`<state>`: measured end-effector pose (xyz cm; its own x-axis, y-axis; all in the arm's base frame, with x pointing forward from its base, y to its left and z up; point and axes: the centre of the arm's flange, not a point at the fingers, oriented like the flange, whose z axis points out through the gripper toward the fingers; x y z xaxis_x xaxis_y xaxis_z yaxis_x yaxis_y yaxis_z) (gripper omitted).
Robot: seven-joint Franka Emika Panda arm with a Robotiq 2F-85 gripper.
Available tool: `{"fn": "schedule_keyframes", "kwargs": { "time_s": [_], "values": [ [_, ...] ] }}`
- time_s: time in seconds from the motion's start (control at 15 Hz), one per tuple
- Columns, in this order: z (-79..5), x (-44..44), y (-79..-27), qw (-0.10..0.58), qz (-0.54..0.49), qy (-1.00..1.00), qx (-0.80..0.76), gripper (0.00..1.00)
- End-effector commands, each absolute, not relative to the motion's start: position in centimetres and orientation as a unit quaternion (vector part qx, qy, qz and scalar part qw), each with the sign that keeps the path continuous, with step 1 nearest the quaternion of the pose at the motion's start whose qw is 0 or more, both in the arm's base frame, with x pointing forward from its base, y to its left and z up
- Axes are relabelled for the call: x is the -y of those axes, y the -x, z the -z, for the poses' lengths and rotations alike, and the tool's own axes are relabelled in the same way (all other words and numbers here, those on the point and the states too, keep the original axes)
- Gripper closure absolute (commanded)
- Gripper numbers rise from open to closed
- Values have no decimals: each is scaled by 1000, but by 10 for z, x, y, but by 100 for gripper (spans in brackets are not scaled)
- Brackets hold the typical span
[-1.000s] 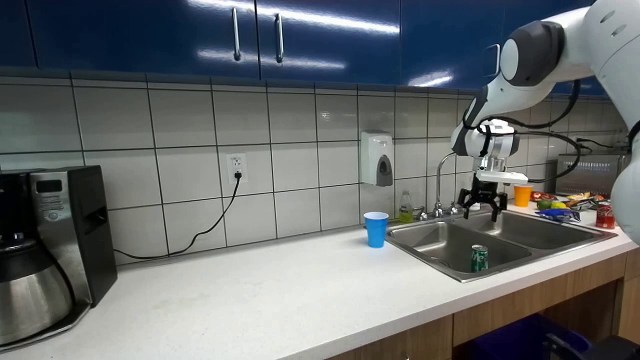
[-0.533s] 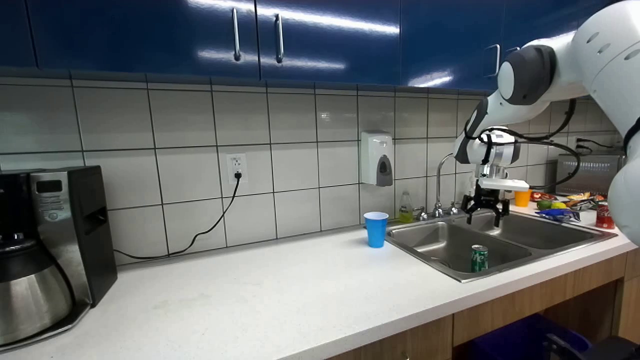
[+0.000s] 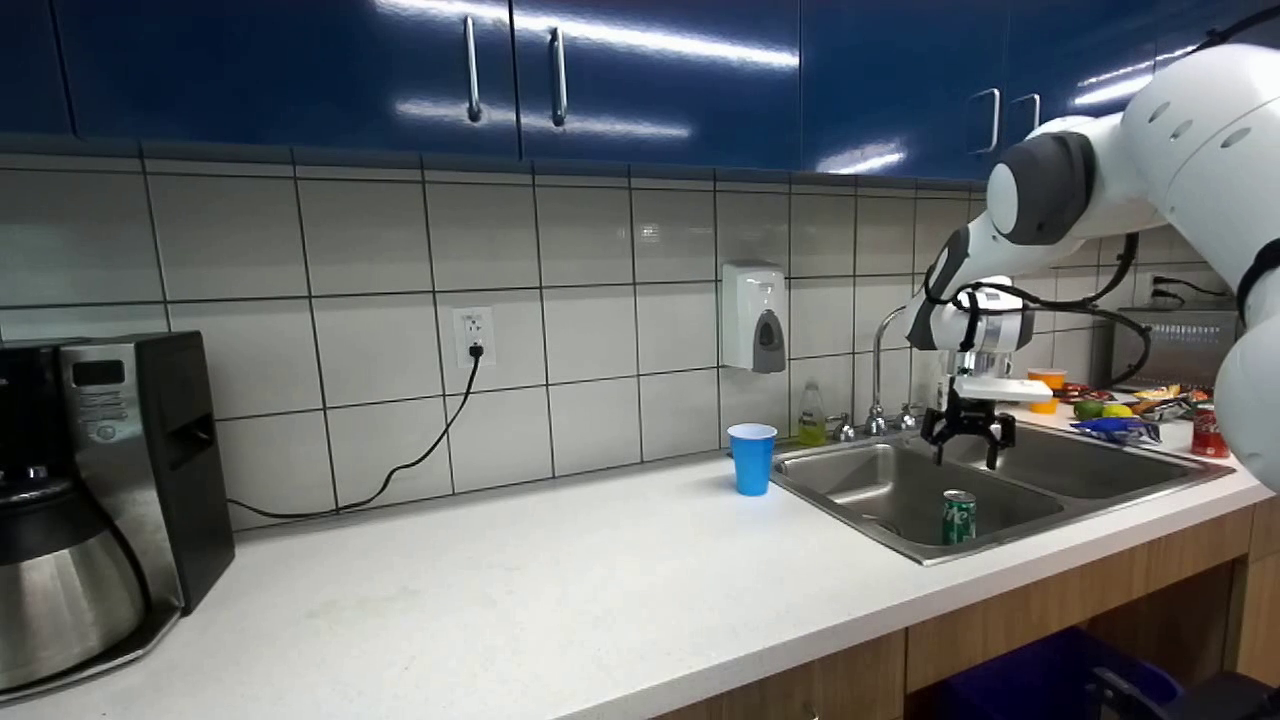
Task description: Remove the soda can from the sink and place it on the counter top
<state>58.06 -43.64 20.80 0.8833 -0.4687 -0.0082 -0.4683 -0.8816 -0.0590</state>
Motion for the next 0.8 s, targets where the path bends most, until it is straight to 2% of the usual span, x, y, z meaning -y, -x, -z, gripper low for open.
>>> {"fn": "schedule_keyframes", "kwargs": {
  "time_s": [0.0,0.73],
  "values": [
    [-189,444,-594,19,9,971,-238,0],
    [-149,456,-600,3,11,971,-238,0]
  ]
}}
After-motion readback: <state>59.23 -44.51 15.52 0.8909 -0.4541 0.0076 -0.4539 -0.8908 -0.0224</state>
